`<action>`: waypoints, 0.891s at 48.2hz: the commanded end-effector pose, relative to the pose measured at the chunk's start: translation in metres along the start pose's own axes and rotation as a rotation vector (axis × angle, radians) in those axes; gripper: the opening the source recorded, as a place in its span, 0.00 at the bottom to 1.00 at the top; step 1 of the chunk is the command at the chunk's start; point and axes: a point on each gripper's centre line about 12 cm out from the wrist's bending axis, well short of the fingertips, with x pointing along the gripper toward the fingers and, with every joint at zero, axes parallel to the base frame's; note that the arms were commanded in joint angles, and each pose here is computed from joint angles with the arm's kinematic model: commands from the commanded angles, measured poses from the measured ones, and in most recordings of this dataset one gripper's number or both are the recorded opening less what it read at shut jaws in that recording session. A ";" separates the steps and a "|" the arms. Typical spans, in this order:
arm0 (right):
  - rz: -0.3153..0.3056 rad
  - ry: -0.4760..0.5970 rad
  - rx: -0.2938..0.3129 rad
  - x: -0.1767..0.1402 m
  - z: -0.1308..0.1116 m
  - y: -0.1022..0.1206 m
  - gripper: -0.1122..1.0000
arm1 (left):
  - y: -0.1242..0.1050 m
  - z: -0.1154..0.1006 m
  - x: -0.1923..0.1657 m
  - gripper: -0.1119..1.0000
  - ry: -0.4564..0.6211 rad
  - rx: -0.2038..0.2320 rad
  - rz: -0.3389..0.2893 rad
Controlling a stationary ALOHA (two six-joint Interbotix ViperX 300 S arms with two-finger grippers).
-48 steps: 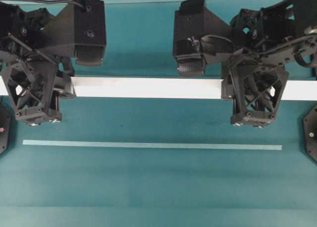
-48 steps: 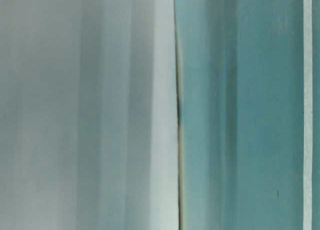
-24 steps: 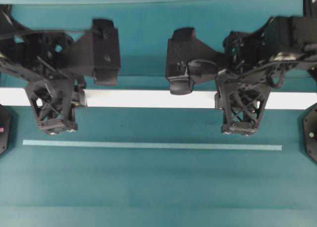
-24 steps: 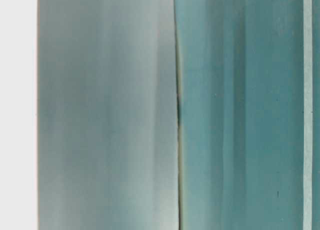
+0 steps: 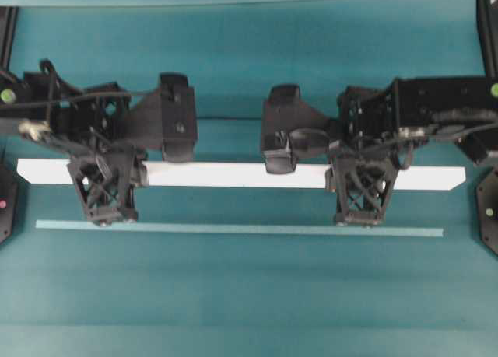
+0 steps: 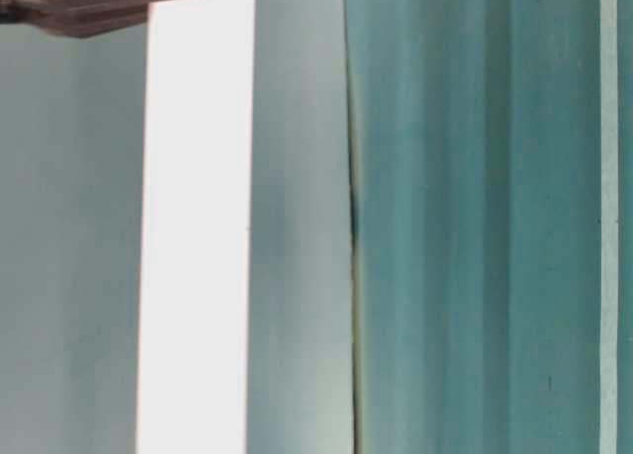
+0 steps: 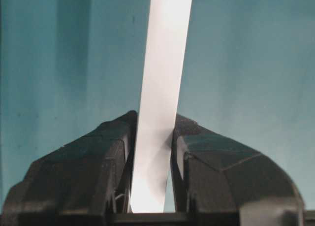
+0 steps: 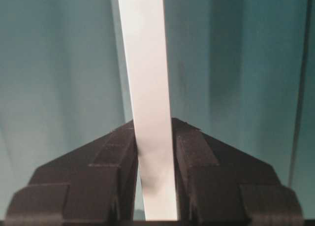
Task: Lift a wooden board with both hands.
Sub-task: 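Lower the board with both grippers back onto the table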
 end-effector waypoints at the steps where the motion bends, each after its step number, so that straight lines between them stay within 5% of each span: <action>1: 0.002 0.009 -0.001 0.011 -0.005 0.001 0.29 | 0.003 -0.004 0.008 0.26 0.004 -0.014 0.004; 43: 0.015 -0.024 0.007 0.106 -0.019 0.004 0.29 | 0.007 -0.026 0.109 0.26 0.009 -0.014 0.004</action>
